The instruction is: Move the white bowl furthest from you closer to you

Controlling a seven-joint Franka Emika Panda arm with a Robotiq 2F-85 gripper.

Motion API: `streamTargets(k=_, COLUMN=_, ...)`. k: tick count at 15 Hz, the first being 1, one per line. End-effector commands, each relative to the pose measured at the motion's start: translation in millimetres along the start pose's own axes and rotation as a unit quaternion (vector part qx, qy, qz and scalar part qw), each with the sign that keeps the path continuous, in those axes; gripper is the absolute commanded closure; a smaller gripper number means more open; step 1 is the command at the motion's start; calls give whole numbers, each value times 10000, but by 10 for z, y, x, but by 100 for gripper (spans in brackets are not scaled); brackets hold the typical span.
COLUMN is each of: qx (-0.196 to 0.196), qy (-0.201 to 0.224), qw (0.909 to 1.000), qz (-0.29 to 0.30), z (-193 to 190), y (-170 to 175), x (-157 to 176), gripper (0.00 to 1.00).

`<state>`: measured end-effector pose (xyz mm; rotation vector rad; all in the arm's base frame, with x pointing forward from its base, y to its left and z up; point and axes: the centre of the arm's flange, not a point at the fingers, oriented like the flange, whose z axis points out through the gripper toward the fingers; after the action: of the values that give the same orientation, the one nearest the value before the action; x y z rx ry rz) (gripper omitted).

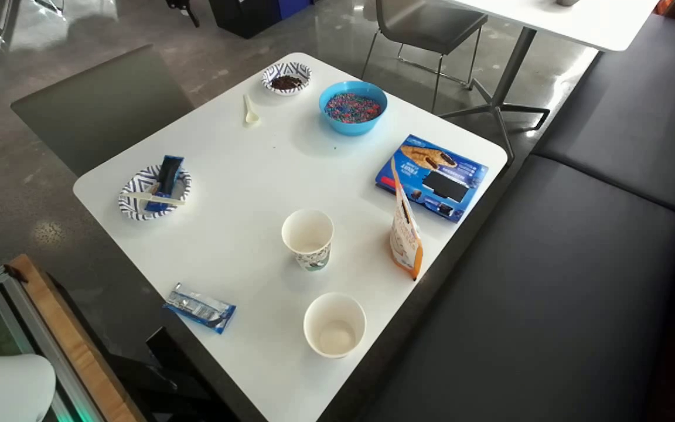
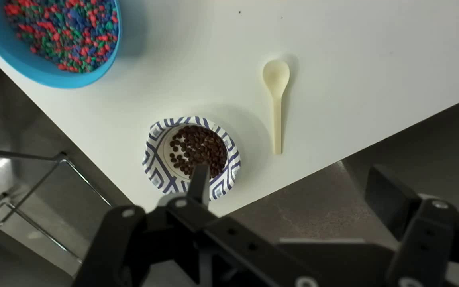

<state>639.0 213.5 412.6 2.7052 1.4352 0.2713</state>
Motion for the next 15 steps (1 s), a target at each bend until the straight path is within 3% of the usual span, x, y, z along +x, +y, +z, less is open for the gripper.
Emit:
streamTargets(k=1, qx=-96, qy=58, qw=9950, qz=-989, z=526, y=154, x=404, gripper=0)
streamTargets(k=5, qx=-168, qy=146, qw=9796, qz=-1998, z=1113, y=165, x=585, gripper=0)
streamTargets(k=9, qx=-140, qy=93, qw=9657, qz=-2589, z=1586, y=107, x=648, gripper=0)
streamTargets(k=13, qx=-221, qy=43, qw=9604, qz=-2778, z=1882, y=123, x=670, gripper=0)
streamTargets(k=14, qx=-72, qy=67, qw=9653, qz=-2610, z=1730, y=34, x=550, gripper=0)
streamTargets(k=15, qx=-75, qy=51, qw=9645, qz=-2639, z=1791, y=45, x=553, gripper=0)
